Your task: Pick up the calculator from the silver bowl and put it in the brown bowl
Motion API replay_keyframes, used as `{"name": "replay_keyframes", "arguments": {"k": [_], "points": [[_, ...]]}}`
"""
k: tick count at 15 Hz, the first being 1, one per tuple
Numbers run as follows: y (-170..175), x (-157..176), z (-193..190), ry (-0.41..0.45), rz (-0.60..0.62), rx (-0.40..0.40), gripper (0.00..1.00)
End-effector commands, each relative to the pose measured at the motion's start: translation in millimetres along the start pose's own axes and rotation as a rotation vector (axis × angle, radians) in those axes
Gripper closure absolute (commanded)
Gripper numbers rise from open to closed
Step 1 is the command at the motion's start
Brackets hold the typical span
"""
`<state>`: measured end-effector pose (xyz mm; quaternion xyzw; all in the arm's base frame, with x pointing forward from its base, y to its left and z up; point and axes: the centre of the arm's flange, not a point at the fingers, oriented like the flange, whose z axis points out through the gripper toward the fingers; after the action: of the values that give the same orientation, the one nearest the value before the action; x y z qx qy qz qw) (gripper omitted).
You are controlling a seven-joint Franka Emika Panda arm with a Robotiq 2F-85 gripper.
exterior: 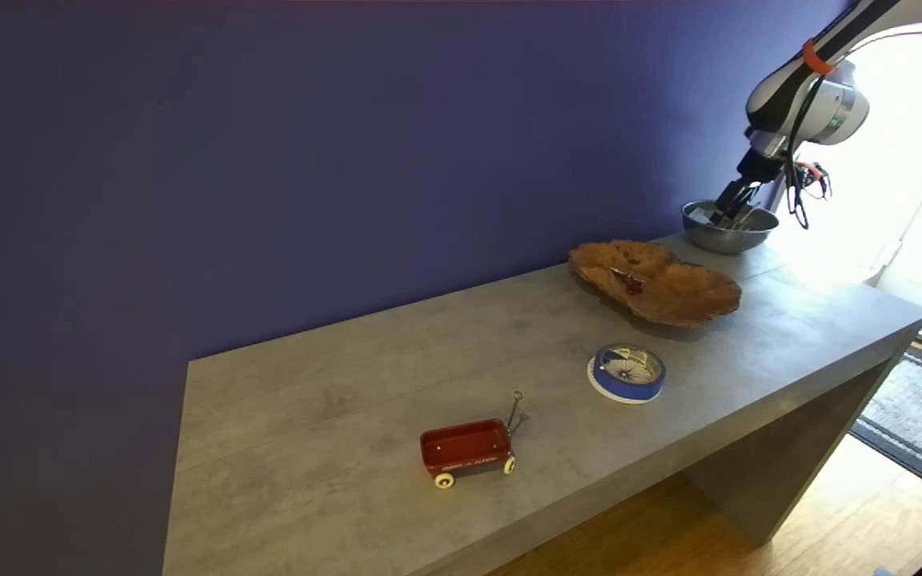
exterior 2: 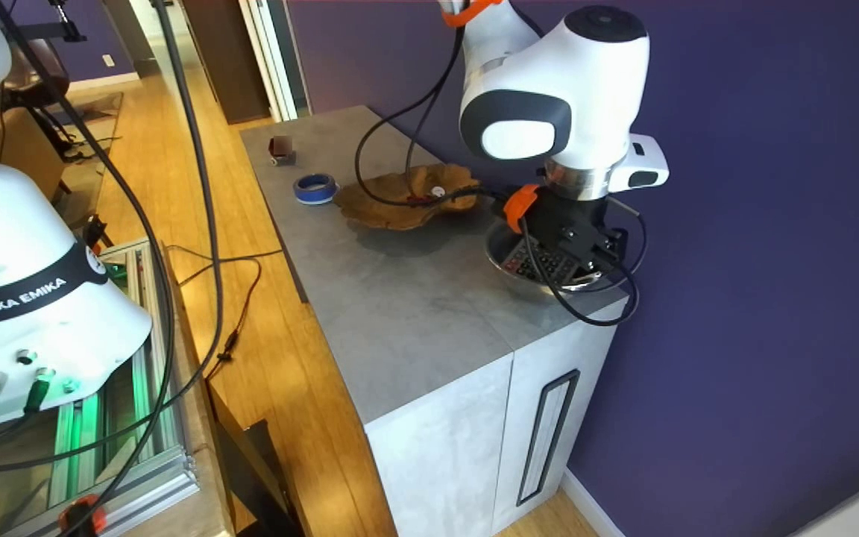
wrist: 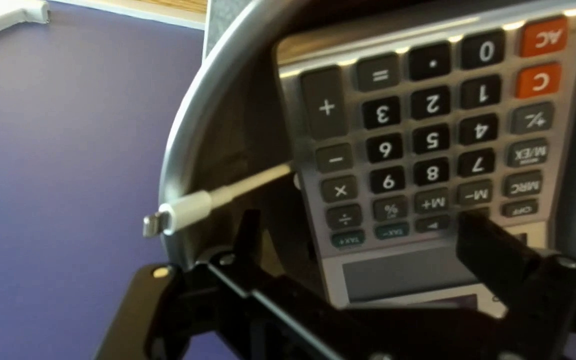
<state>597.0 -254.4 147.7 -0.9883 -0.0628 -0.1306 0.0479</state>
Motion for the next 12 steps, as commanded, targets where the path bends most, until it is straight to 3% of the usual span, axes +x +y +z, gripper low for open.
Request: {"name": "replay_keyframes", "arguments": {"k": [1,4,7,9,12], "points": [[11.0,11.6,20.0,-0.076,0.017,0.041,0.00],[9.4,11.0,28.6,-0.201,0.024,0.078,0.00],[4.1,7.5,33.1,-0.332,0.031,0.181,0.00],[2.2,6.8,30.6,-0.368,0.032,0.240,0.26],[0.0,7.1,18.4,-0.373,0.031,0.296,0.47]]}}
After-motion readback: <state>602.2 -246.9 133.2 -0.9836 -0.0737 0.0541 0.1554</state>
